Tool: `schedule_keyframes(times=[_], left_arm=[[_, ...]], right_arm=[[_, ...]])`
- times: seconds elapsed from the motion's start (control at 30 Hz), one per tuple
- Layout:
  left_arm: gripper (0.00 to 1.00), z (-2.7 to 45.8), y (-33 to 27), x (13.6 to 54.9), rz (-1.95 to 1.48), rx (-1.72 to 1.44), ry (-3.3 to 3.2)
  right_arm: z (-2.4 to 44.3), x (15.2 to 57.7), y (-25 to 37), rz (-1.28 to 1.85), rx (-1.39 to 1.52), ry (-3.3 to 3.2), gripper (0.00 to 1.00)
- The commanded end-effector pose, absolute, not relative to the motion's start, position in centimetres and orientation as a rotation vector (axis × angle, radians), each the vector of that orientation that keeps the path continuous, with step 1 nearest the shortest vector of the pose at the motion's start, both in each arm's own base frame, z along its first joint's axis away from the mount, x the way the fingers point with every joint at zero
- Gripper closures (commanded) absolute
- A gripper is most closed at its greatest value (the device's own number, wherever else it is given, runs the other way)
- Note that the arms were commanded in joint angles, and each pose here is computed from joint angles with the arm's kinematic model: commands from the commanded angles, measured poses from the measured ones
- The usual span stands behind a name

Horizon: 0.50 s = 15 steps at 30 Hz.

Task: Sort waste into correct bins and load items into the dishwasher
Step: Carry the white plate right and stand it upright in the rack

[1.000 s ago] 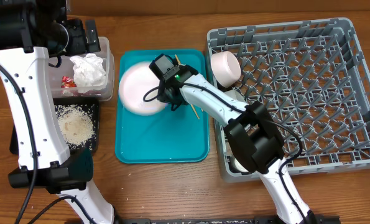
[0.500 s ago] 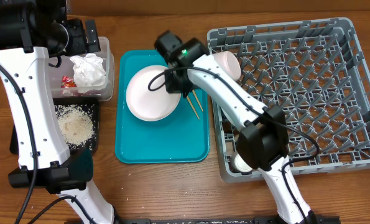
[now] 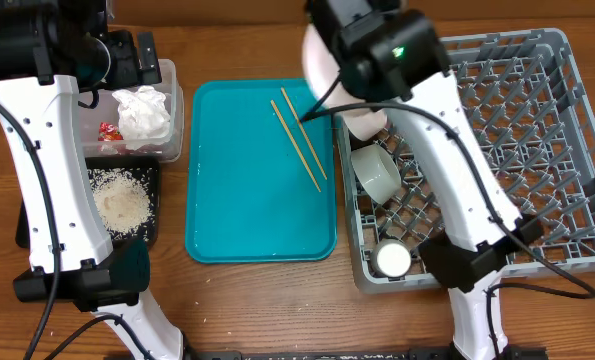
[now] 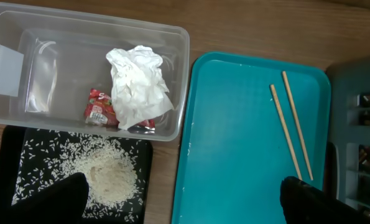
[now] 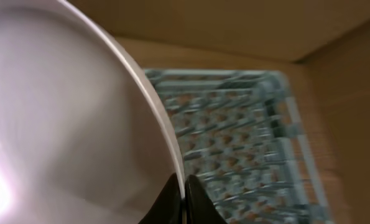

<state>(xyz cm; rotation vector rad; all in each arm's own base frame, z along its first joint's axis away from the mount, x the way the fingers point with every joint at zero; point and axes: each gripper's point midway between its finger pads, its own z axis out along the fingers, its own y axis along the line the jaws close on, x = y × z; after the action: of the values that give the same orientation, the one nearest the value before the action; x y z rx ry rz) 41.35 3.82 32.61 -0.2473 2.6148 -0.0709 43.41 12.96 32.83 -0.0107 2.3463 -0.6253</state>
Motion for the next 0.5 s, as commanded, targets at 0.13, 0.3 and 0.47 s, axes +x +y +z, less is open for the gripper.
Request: schedule_keyframes(times=[0.13,0.3,0.47], left_arm=[[0.0,34.0,3.7,41.1,-0.06,-0.245,2.574],[0.0,34.0,3.7,41.1,-0.06,-0.245,2.574],[0.0,34.0,3.7,41.1,-0.06,-0.245,2.574]], right_arm=[[36.3,44.2,4.4,-0.944,0.081,2.239,0.96],[35.1,45.1,0.0,-0.97,0.194,2.283,0.96],[31.5,46.3,-0.9,-1.001,0.192,2.35,0.96]])
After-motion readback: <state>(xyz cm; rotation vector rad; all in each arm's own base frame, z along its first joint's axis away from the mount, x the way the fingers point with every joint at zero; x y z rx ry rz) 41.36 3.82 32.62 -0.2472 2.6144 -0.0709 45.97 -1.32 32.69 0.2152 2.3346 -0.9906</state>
